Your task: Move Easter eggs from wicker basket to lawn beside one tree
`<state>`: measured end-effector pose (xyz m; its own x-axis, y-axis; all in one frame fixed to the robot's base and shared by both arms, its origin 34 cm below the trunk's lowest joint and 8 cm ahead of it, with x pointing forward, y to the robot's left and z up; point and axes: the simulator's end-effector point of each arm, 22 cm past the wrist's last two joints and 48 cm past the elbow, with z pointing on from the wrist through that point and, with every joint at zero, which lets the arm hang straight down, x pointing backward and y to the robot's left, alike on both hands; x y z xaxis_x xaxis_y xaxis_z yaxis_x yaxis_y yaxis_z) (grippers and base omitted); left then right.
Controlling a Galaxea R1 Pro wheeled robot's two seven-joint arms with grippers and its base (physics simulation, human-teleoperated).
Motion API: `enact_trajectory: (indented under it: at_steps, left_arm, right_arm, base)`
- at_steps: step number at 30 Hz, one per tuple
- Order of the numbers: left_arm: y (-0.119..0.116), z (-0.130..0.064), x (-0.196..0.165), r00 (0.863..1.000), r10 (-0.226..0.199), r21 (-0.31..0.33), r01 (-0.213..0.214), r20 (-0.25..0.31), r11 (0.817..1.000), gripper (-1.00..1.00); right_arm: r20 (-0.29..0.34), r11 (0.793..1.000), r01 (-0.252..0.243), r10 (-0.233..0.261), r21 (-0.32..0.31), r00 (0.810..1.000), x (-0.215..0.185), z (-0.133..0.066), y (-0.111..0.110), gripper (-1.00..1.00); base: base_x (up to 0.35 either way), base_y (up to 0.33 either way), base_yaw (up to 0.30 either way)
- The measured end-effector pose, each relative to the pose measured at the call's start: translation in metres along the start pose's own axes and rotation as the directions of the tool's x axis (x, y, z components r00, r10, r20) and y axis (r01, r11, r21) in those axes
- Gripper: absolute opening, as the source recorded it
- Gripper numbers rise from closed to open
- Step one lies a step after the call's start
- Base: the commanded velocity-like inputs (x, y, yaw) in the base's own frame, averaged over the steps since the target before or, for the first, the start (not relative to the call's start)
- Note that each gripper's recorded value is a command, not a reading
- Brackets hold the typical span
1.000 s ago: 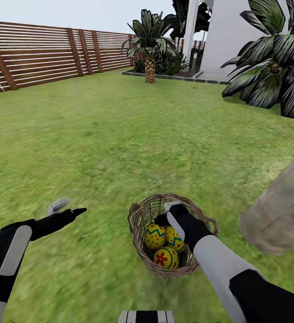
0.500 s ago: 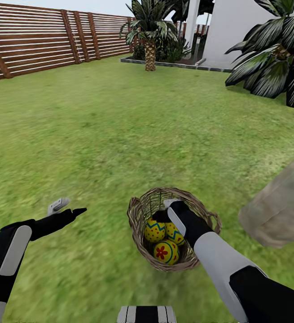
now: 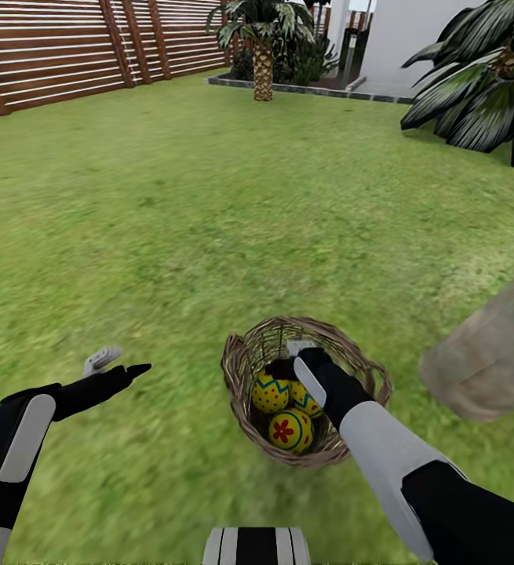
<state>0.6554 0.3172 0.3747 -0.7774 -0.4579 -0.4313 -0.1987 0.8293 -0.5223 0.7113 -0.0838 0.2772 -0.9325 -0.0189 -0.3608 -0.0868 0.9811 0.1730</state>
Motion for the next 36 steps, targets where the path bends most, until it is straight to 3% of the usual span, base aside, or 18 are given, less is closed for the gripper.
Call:
enact_trajectory:
  at_steps: [8,24,27,31,36]
  left_arm:
    - [0.011,0.012,0.012,1.0,-0.01,-0.014,0.01,-0.026,1.0,1.0]
    - [0.011,0.011,0.011,1.0,-0.01,-0.012,0.009,-0.026,1.0,1.0]
    - [0.01,0.011,0.012,1.0,-0.01,-0.012,0.01,-0.026,1.0,1.0]
    - [0.01,0.012,0.012,1.0,-0.01,-0.011,0.01,-0.026,1.0,1.0]
    - [0.01,0.012,0.012,1.0,-0.01,-0.011,0.01,-0.026,1.0,1.0]
  right_arm:
    - [-0.009,1.0,-0.01,0.01,-0.002,1.0,0.01,0.017,-0.003,1.0]
    - [-0.013,1.0,-0.012,0.012,-0.005,1.0,0.011,0.017,-0.002,1.0]
    - [-0.014,0.999,-0.033,0.033,0.0,0.999,0.011,0.017,-0.004,1.0]
    - [0.001,0.994,-0.077,0.078,0.083,0.997,0.002,0.014,-0.026,1.0]
    - [0.001,0.985,-0.095,0.095,0.141,0.995,-0.001,0.02,-0.042,1.0]
  base:
    - [0.0,0.0,0.0]
    - [0.0,0.0,0.0]
    - [0.0,0.0,0.0]
    - [0.0,0.0,0.0]
    - [0.0,0.0,0.0]
